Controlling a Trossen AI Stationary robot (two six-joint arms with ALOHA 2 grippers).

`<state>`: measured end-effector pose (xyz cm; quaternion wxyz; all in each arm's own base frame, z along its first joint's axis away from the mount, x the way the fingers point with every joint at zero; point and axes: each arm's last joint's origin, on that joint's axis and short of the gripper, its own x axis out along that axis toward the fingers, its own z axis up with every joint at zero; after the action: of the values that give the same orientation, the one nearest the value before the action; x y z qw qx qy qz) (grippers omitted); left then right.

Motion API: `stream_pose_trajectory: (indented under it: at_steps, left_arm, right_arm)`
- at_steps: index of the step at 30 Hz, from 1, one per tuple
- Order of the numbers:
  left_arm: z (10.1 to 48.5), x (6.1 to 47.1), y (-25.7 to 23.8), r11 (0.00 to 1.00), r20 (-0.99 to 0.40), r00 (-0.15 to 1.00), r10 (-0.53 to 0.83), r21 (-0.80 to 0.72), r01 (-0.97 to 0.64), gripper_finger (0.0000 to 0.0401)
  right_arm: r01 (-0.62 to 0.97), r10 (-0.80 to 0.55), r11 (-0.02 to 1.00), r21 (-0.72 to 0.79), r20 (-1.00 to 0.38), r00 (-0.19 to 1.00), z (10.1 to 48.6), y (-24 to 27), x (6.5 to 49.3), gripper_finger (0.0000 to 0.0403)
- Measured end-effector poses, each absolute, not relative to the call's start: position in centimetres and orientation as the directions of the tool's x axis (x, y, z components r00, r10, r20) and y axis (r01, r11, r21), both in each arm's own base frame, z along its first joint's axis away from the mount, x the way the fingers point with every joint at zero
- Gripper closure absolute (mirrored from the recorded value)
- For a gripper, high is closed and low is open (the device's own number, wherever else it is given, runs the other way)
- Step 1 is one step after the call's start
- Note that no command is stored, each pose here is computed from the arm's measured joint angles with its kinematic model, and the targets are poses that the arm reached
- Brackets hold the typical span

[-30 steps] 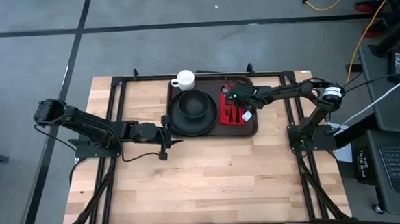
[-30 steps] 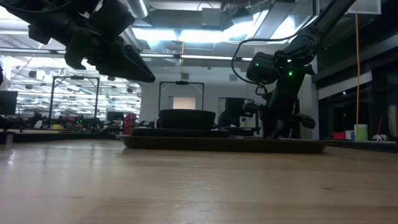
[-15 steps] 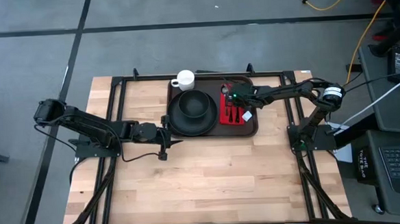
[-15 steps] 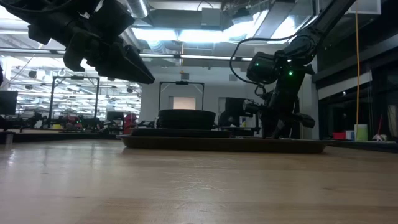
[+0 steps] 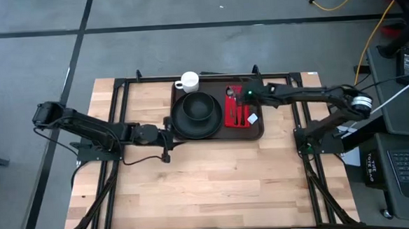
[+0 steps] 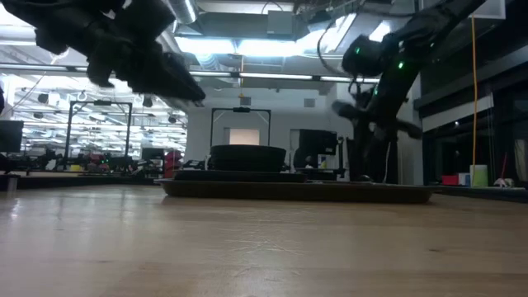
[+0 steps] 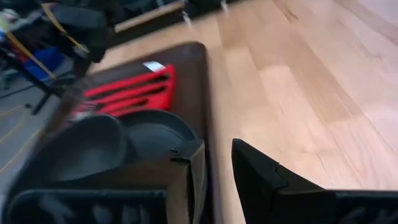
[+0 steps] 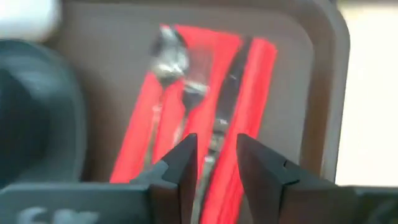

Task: Set up tray
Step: Return to Home Position

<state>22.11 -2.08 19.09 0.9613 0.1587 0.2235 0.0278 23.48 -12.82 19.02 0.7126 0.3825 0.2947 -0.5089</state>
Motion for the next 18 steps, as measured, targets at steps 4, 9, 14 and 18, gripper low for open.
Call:
stream_pose_trajectory:
  at_steps: [4, 9, 14, 18]
  left_arm:
    - [20.9, 21.0, -1.9, 0.957, -0.352, 0.924, 0.148, 0.286, -0.044, 0.0326]
    - [22.7, 18.9, -1.6, 0.967, -0.311, 0.939, 0.146, 0.245, -0.069, 0.0335]
    - [24.1, 16.6, -1.4, 0.976, -0.270, 0.955, 0.125, 0.204, -0.070, 0.0379]
    - [25.1, 15.2, -1.2, 0.980, -0.210, 0.969, 0.129, 0.176, -0.092, 0.0397]
  right_arm:
    - [0.915, -0.546, 0.341, 0.217, -0.747, 0.380, 21.4, -11.7, 23.0, 0.0290]
    - [0.850, -0.617, 0.520, 0.082, -0.652, 0.440, 23.9, -9.3, 22.6, 0.0342]
    - [0.753, -0.607, 0.657, -0.023, -0.609, 0.511, 24.8, -6.6, 23.1, 0.0392]
    - [0.725, -0.652, 0.678, -0.121, -0.554, 0.518, 24.6, -4.6, 23.5, 0.0395]
